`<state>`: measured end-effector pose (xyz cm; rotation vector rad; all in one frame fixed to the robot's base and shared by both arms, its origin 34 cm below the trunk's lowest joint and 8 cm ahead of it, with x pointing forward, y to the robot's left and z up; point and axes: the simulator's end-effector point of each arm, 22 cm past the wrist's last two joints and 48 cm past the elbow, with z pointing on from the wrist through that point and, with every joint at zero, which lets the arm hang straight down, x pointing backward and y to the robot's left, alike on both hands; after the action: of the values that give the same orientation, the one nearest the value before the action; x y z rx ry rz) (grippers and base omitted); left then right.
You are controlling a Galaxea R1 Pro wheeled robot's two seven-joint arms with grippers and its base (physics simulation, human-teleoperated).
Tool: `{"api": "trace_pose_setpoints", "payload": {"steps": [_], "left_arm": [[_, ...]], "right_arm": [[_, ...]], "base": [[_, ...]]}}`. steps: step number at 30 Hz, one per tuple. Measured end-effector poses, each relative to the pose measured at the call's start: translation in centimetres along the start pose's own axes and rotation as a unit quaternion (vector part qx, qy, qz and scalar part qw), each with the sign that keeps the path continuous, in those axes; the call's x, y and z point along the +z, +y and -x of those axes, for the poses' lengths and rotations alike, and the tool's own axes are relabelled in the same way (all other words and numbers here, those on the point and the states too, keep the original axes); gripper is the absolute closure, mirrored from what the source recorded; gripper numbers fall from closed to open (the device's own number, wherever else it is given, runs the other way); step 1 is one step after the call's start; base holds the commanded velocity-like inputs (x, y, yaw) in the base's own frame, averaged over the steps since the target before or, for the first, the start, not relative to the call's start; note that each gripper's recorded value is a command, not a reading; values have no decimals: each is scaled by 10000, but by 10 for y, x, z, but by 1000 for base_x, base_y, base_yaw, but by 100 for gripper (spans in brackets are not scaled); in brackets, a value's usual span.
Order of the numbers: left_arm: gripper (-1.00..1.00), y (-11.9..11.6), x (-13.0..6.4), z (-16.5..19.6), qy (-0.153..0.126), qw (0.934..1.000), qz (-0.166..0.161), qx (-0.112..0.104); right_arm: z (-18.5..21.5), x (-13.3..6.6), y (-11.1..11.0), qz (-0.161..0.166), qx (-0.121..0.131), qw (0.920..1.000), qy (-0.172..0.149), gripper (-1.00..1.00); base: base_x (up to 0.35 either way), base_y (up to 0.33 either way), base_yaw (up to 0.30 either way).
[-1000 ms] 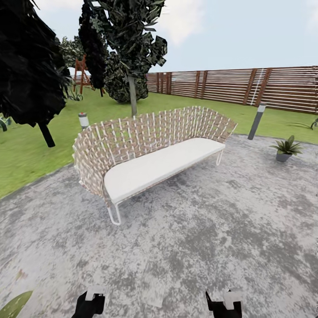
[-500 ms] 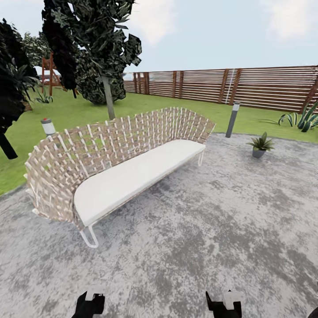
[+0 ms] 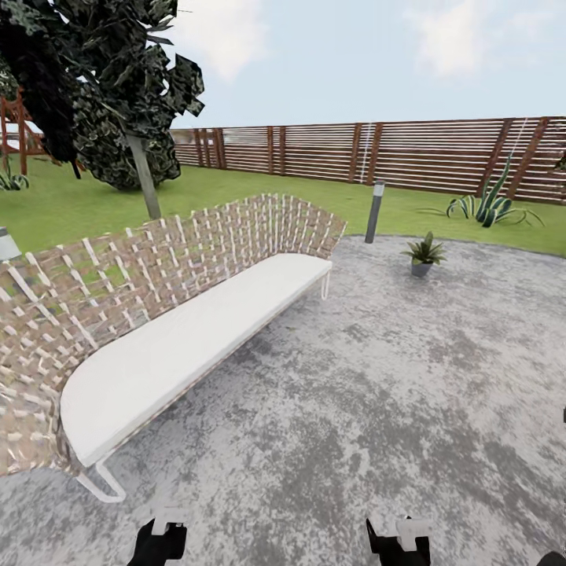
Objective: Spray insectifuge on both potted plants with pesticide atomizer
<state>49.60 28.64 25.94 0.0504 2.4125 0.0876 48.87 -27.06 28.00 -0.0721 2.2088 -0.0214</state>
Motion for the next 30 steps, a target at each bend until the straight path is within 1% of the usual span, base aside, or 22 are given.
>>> {"api": "trace_pose_setpoints", "payload": {"steps": [30], "left_arm": [[100, 0, 0, 0, 2, 10000, 1, 0]], "right_arm": [[0, 0, 0, 0, 0, 10000, 4, -100]], "base": [[339, 0, -286]]}}
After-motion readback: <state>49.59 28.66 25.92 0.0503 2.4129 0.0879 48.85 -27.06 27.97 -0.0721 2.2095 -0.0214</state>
